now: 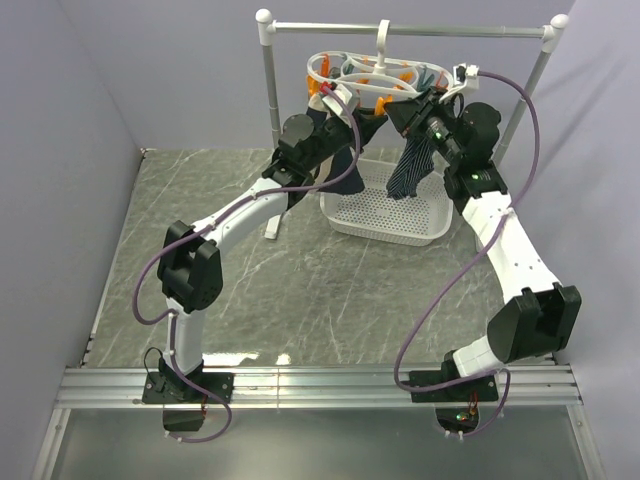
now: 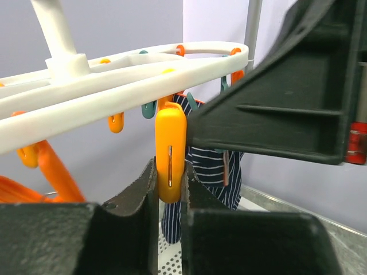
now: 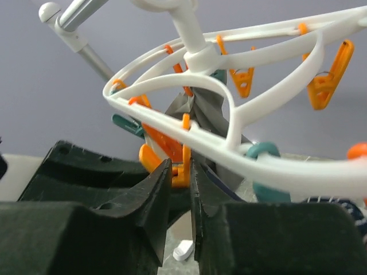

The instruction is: Clip the underwear to the hanger

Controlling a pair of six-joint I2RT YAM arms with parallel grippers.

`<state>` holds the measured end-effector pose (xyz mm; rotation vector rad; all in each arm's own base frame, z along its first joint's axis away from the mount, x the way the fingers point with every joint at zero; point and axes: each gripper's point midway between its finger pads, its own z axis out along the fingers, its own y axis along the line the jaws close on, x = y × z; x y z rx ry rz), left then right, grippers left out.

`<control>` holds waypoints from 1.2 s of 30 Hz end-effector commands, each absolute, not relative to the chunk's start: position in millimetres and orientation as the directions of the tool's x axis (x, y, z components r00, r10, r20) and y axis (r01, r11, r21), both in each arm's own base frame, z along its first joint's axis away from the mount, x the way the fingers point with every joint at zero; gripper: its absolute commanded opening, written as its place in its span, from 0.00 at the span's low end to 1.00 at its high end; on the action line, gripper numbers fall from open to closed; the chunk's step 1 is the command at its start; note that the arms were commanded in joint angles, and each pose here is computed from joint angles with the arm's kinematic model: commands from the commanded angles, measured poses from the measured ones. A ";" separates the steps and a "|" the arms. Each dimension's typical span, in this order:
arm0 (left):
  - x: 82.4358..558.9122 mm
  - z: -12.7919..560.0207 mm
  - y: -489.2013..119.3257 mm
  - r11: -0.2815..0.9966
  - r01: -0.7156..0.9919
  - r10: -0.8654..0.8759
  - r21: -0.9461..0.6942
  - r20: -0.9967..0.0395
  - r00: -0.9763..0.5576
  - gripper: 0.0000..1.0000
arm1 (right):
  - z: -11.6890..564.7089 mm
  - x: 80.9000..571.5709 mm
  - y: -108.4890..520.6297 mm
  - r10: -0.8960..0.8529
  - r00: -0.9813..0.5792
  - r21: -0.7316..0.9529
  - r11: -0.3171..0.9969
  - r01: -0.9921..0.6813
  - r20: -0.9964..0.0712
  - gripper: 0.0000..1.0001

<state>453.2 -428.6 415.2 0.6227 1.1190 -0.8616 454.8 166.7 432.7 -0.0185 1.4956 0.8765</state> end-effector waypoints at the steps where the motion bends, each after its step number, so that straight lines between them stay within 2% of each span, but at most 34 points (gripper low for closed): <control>1: 443.8 435.8 -424.8 0.535 0.844 -0.296 0.047 -0.925 0.239 0.00 | 463.5 425.9 162.6 0.477 -0.098 0.442 0.693 -0.569 -0.873 0.27; 5: 444.2 435.9 -423.6 0.534 0.844 -0.294 0.050 -0.925 0.241 0.00 | 464.9 420.8 156.5 0.469 -0.101 0.435 0.688 -0.581 -0.877 0.34; 8: 441.4 436.8 -425.0 0.524 0.850 -0.297 0.052 -0.924 0.240 0.00 | 464.1 416.7 159.4 0.481 -0.112 0.442 0.656 -0.612 -0.870 0.43; 12: 439.7 437.4 -424.4 0.518 0.854 -0.301 0.052 -0.923 0.239 0.00 | 462.2 425.6 164.2 0.507 -0.142 0.477 0.626 -0.617 -0.850 0.63; 28: 435.9 435.4 -428.2 0.490 0.870 -0.291 0.054 -0.931 0.221 0.00 | 461.9 446.1 174.9 0.571 -0.124 0.528 0.625 -0.576 -0.812 0.60; 36: 435.4 429.3 -429.7 0.485 0.872 -0.272 0.056 -0.939 0.212 0.00 | 464.0 453.3 177.3 0.560 -0.092 0.507 0.652 -0.564 -0.823 0.54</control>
